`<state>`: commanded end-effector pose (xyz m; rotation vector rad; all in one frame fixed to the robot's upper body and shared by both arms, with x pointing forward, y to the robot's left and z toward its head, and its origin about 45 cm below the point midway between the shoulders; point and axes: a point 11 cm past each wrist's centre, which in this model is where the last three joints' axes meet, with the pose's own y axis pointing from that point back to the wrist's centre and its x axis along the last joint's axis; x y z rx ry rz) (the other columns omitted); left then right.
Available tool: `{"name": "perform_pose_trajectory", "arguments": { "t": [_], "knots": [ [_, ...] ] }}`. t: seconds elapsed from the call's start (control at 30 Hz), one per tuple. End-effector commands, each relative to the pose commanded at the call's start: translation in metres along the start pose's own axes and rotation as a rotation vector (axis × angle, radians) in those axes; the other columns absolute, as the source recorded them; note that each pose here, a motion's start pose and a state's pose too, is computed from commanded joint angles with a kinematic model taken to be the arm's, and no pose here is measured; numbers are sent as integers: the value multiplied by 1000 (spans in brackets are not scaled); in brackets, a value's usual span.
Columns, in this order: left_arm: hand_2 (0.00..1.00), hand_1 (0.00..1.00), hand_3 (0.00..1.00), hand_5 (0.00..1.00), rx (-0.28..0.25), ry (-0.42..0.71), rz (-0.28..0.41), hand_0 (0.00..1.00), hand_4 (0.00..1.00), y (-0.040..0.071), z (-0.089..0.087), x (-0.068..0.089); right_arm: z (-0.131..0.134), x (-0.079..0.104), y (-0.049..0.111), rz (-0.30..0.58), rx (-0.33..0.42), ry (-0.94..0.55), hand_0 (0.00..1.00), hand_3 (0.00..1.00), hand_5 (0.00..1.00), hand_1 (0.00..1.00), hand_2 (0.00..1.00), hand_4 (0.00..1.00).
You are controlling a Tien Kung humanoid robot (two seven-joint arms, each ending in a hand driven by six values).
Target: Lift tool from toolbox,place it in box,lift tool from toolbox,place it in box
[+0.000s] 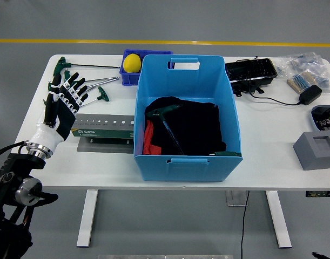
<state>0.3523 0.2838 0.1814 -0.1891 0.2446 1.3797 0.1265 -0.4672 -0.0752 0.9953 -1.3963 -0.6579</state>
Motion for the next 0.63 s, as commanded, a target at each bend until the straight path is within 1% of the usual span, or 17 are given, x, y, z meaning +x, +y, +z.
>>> {"name": "perform_pose_trajectory", "arguments": {
  "t": [0.1, 0.3, 0.43, 0.63],
  "knots": [
    [998, 998, 998, 998, 4, -4, -15, 998, 998, 0, 1, -1, -1, 0, 0, 0, 2, -3, 615, 537, 654, 594, 667, 770],
    [998, 998, 997, 998, -16, -28, -7, 998, 998, 0, 6, 1, -3, 1, 0, 0, 6, -5, 615, 538, 653, 594, 667, 770],
    [998, 998, 993, 998, -35, -51, 6, 998, 998, 1, 10, 5, -3, 1, 0, 0, 7, -6, 615, 538, 653, 593, 667, 770],
    [998, 998, 991, 998, -78, -76, 41, 998, 998, 1, 15, 8, -3, 2, 0, 0, 6, -5, 616, 539, 652, 594, 667, 771]
  ]
}}
